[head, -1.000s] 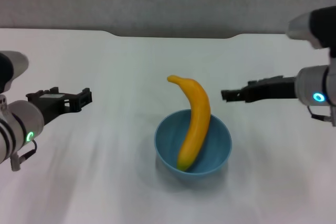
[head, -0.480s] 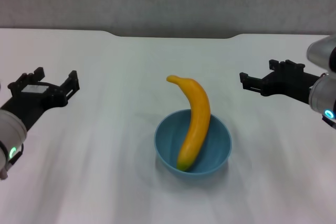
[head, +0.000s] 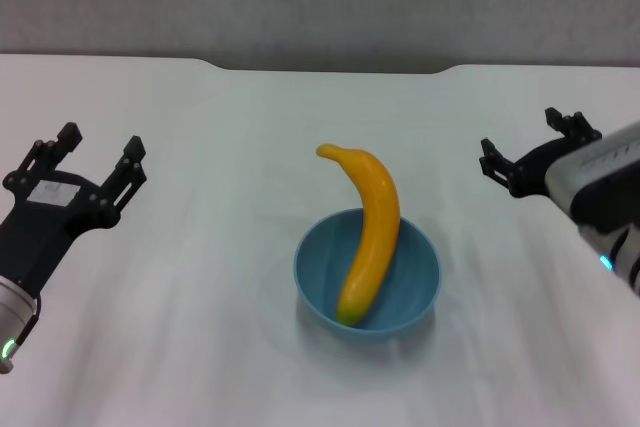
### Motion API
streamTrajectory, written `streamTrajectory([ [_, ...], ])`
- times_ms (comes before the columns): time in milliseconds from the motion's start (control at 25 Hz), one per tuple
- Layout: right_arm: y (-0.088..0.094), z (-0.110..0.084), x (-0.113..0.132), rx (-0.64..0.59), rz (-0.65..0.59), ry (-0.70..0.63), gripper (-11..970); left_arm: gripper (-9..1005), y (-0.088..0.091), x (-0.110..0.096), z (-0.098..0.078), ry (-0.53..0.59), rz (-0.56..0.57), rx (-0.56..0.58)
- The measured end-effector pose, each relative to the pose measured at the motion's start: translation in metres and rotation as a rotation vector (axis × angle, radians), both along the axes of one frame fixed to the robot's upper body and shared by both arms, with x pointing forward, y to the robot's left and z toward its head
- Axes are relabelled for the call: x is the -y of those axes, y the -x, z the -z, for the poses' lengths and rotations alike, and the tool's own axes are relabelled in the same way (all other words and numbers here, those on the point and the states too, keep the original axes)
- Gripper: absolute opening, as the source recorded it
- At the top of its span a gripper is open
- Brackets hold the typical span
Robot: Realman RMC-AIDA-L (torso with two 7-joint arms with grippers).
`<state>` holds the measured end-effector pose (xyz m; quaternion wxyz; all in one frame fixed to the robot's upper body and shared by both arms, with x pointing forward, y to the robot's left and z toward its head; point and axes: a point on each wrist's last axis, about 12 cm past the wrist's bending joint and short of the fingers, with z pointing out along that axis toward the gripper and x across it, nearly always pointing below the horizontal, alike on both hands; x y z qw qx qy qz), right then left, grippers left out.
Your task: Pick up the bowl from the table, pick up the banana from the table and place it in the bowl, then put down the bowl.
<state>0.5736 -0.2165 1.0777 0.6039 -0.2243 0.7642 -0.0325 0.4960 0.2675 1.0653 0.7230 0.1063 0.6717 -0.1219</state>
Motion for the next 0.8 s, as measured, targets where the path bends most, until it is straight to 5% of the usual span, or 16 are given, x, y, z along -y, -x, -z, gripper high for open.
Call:
streamTrajectory([
  [320,0.012,0.029,-0.023,0.159,-0.063,0.034,887,745,-0.009,-0.013,0.023,0.016,-0.033,-0.047],
  [440,0.024,0.031,-0.011,0.295,-0.121,-0.084,886,745,-0.012,-0.013,0.026,0.008,-0.030,-0.060],
  [800,0.026,0.031,0.019,0.321,-0.113,-0.275,882,744,-0.016,-0.017,0.032,0.023,-0.040,-0.077],
])
